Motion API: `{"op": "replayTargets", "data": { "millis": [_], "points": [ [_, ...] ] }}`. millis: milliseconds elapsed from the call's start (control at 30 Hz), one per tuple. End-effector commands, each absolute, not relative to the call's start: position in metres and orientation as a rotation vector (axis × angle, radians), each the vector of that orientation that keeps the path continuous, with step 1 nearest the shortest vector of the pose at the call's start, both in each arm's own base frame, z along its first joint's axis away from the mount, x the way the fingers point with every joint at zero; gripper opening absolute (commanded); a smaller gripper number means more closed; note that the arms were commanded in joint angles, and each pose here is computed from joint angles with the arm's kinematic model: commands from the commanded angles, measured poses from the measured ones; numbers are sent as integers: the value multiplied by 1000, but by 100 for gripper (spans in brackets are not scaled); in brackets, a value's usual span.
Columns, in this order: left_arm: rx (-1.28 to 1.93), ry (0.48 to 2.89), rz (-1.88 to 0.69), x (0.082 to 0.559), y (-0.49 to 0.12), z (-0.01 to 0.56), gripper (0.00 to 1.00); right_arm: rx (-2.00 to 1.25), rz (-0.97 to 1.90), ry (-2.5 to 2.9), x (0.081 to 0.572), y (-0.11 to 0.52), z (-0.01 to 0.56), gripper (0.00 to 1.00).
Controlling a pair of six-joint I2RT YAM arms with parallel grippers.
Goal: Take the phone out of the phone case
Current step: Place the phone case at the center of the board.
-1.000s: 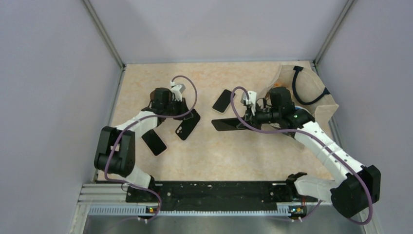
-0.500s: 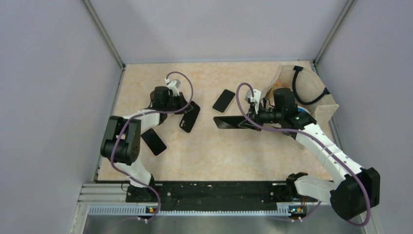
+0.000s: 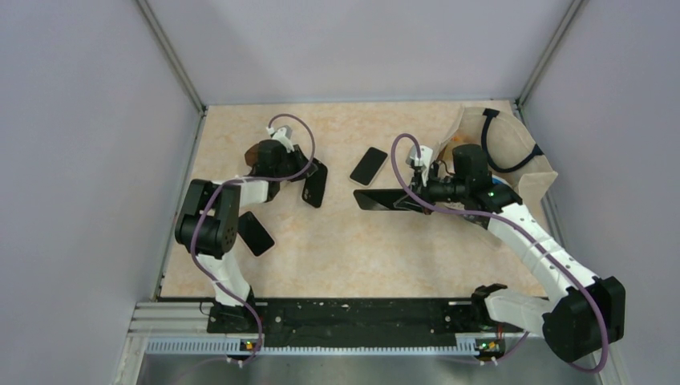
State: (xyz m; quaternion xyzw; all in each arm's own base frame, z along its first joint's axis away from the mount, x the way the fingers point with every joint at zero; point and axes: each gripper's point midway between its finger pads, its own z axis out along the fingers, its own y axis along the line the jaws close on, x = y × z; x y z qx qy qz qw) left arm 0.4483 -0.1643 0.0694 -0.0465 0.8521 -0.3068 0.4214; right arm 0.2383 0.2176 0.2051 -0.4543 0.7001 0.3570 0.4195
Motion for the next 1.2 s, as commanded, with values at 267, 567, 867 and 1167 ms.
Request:
{"op": "replayTargets", "data": {
  "millis": [267, 567, 867, 1167],
  "points": [
    [-53, 2032, -696, 461, -156, 109, 62, -1144, 913, 1642, 242, 223, 228, 0],
    [175, 1860, -779, 437, -172, 190, 88, -1149, 932, 1633, 244, 226, 231, 0],
    [905, 1589, -1056, 320, -233, 249, 89, -1214, 1031, 1615, 243, 241, 234, 0],
    [1308, 1568, -1124, 244, -293, 231, 87, -1312, 1072, 1577, 230, 262, 232, 0]
  ]
}}
